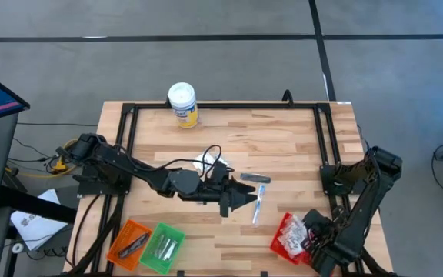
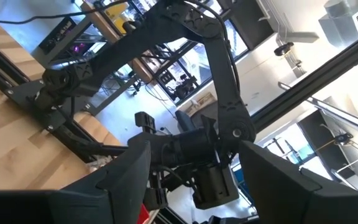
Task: Pick & Place Travel size toiletries
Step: Put the nail cutter into the green basket
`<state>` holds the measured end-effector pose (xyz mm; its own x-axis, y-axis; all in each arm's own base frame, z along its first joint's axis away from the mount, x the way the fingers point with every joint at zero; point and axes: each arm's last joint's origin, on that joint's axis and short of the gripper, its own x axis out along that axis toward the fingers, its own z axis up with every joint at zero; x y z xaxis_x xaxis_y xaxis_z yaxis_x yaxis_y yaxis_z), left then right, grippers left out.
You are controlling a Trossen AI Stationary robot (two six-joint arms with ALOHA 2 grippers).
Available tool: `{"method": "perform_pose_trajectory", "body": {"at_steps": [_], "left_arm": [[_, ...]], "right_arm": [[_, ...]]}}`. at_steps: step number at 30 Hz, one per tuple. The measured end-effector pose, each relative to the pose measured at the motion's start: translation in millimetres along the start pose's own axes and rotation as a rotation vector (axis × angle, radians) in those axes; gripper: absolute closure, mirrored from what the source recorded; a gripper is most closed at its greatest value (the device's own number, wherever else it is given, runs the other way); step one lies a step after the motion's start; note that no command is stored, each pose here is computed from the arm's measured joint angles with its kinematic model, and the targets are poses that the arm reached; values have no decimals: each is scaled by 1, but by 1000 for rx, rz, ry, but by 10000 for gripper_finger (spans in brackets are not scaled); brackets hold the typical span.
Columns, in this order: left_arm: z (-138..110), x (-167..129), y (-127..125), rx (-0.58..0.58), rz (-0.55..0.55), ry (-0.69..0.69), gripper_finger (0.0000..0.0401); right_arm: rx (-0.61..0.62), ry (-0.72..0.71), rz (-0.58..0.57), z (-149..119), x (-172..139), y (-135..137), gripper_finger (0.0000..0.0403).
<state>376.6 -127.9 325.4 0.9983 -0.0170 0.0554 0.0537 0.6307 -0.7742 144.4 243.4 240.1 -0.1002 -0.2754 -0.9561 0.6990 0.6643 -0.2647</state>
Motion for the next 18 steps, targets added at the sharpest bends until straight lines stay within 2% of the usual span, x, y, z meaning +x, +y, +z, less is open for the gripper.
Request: {"method": "perform_pose_trajectory", "body": {"at_steps": [7,12,18], "left_arm": [[0,0,0,0,-1,1,160],[-1,0,-1,0,-2,2,160],[-1,-1,-1,-3,-3,4,160]], "right_arm": [[0,-13,-1,0,2,0,403],[16,53,-71,-3,18,-4,403],[30,78,-23,-17,21,-4,403]]}}
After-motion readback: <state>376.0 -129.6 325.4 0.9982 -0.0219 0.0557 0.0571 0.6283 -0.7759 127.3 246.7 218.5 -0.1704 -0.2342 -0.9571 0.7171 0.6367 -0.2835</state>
